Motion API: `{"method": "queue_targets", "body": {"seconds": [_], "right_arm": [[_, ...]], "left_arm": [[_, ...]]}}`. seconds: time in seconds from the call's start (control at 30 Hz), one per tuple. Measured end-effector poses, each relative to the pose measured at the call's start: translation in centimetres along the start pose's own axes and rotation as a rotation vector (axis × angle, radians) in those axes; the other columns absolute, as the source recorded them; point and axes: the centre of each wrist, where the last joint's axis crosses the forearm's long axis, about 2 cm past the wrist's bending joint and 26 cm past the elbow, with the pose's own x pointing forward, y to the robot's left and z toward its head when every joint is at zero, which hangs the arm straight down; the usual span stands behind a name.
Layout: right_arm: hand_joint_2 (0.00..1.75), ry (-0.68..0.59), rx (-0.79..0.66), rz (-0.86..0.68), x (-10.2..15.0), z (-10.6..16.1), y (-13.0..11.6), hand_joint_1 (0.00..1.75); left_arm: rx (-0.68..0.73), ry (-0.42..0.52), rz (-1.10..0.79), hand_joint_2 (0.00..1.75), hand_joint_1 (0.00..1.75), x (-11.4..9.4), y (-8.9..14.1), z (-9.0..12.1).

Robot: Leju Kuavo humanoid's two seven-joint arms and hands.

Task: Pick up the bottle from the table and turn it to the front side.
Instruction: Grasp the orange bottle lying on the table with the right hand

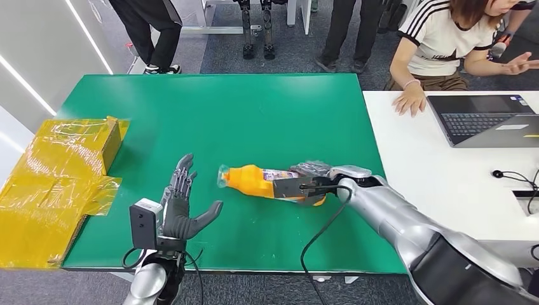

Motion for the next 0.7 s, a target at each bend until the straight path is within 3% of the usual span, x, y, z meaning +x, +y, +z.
{"method": "queue_targets", "body": {"seconds": [0.23,0.43,0.57,0.7], "right_arm": [[1.75,-0.221,-0.296,-0.313,-0.7,1.7,5.9,1.75],[1.75,-0.319,-0.586,-0.539,0.5,5.6,12.1,1.75],[1.75,-0.322,-0.687,-0.583,1.1,7.9,13.6,1.75],[1.75,-0.348,-0.77,-0.604,1.7,8.9,13.6,1.75]], "left_arm": [[0.051,-0.021,-0.013,1.75,0.0,0.1,1.6,1.1],[0.08,-0.027,-0.05,1.75,0.0,0.3,2.9,1.8],[0.076,-0.025,-0.057,1.75,0.0,0.4,3.5,2.2],[0.042,-0.03,-0.056,1.75,0.0,0.4,3.8,2.0]]}}
